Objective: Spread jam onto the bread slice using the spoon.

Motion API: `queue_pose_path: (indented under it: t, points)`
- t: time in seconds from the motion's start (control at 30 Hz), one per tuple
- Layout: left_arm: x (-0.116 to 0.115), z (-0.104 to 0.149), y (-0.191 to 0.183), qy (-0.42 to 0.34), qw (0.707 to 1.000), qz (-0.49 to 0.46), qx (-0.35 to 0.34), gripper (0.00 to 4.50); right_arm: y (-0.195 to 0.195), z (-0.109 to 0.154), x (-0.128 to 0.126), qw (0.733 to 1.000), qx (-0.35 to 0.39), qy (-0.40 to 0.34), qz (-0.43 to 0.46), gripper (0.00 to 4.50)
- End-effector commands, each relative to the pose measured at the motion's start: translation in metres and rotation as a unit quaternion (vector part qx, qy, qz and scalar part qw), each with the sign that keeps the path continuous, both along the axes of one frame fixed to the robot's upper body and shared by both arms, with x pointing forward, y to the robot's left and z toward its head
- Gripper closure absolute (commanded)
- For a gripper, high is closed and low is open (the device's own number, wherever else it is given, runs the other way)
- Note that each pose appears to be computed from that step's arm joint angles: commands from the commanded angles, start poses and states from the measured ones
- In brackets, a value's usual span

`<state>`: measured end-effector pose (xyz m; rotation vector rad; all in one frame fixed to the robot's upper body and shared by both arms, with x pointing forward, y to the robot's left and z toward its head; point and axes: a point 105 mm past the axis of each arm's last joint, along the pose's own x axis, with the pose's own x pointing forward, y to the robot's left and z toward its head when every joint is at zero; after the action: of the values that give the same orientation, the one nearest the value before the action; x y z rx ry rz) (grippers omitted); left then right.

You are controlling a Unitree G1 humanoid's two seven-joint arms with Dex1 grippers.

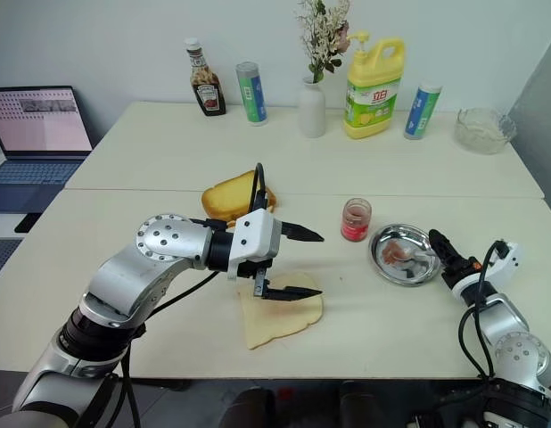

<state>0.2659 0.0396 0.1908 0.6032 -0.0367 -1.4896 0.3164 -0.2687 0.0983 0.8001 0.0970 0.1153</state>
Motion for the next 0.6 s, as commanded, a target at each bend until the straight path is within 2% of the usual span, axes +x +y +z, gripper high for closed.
queue_pose_path:
  t: [0.03, 0.33, 0.37, 0.6]
  points:
    - [-0.003, 0.004, -0.003, -0.016, 1.000, -0.010, -0.004, 0.00, 0.000, 0.014, 0.000, 1.000, 0.005, -0.029, 0.003, 0.91]
    - [0.000, 0.002, -0.002, -0.019, 1.000, -0.007, -0.002, 0.00, -0.005, 0.019, -0.002, 0.999, 0.003, -0.038, -0.004, 4.25]
    - [0.001, 0.002, -0.002, -0.020, 1.000, -0.006, -0.002, 0.00, -0.006, 0.019, -0.003, 0.999, 0.004, -0.040, -0.005, 4.45]
    - [0.004, 0.001, 0.000, -0.020, 1.000, 0.002, -0.004, 0.00, -0.010, 0.031, -0.006, 0.998, 0.010, -0.060, -0.014, 4.45]
